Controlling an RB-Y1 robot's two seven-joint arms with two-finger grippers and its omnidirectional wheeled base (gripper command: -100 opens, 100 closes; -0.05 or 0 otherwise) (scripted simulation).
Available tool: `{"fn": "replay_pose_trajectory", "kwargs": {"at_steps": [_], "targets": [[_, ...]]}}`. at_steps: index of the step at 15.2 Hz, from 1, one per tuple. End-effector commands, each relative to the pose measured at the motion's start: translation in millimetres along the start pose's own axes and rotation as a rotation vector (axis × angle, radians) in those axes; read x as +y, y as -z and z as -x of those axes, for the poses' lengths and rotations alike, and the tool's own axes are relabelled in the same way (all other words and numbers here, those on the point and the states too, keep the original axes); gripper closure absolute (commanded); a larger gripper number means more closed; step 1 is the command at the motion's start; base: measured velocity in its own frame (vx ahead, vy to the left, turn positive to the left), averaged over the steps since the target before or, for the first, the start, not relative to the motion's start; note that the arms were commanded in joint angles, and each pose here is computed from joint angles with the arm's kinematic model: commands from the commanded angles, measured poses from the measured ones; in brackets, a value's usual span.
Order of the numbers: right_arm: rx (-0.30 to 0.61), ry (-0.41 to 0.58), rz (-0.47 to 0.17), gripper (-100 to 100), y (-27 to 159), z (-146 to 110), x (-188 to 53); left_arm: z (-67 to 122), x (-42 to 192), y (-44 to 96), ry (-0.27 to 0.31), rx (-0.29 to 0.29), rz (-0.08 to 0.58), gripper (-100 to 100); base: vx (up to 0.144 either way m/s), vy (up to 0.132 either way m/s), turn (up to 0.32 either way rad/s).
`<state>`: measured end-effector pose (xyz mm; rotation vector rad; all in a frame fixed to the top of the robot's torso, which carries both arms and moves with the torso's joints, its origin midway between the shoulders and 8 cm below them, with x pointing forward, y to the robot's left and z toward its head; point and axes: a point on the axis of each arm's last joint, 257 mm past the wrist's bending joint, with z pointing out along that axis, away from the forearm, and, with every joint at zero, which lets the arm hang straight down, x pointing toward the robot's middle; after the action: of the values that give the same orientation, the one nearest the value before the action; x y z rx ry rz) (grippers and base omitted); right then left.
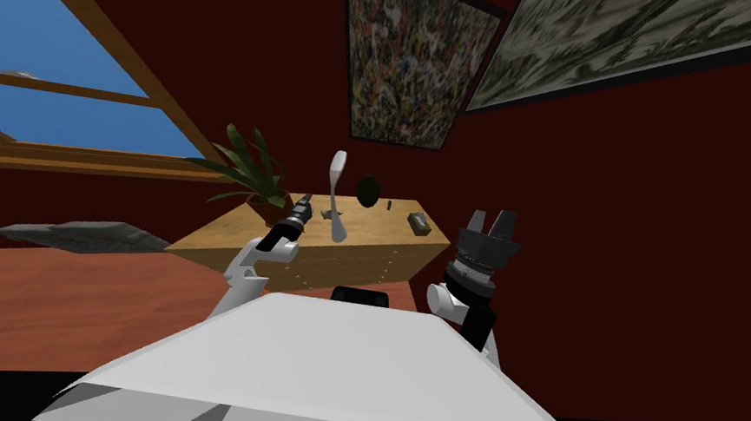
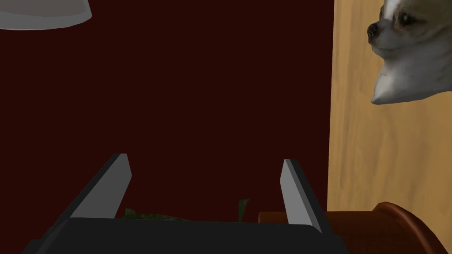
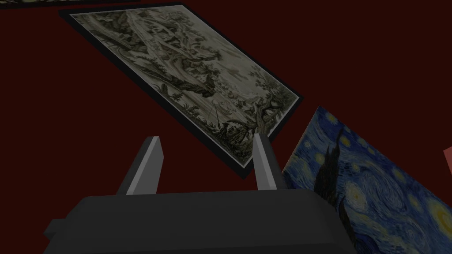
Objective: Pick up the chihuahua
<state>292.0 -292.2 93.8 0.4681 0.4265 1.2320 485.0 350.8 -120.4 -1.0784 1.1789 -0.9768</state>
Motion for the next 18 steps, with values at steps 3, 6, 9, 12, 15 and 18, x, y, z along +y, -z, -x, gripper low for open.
{"fn": "replay_pose_trajectory", "kwargs": {"at_steps": [3,6,9,12,15,18], "targets": [[0.0,0.0,0.0,0,0.0,0,0,4.5,17,-8.5,0.026,-0.011,0.077,-100,-0.014,0.034,-0.103],[0.0,0.0,0.0,0,0.0,0,0,8.2,28,-14.4,0.045,-0.021,0.126,-100,-0.013,0.032,-0.104],[0.0,0.0,0.0,0,0.0,0,0,11.9,38,-19.7,0.065,-0.032,0.175,-100,-0.022,0.036,-0.106],[0.0,0.0,0.0,0,0.0,0,0,15.6,49,-24.1,0.086,-0.044,0.225,-100,-0.018,0.031,-0.103],[0.0,0.0,0.0,0,0.0,0,0,19.3,60,-27.8,0.107,-0.058,0.276,-100,-0.015,0.029,-0.1],[0.0,0.0,0.0,0,0.0,0,0,22.8,70,-30.5,0.129,-0.073,0.328,-100,-0.02,0.034,-0.095]]}}
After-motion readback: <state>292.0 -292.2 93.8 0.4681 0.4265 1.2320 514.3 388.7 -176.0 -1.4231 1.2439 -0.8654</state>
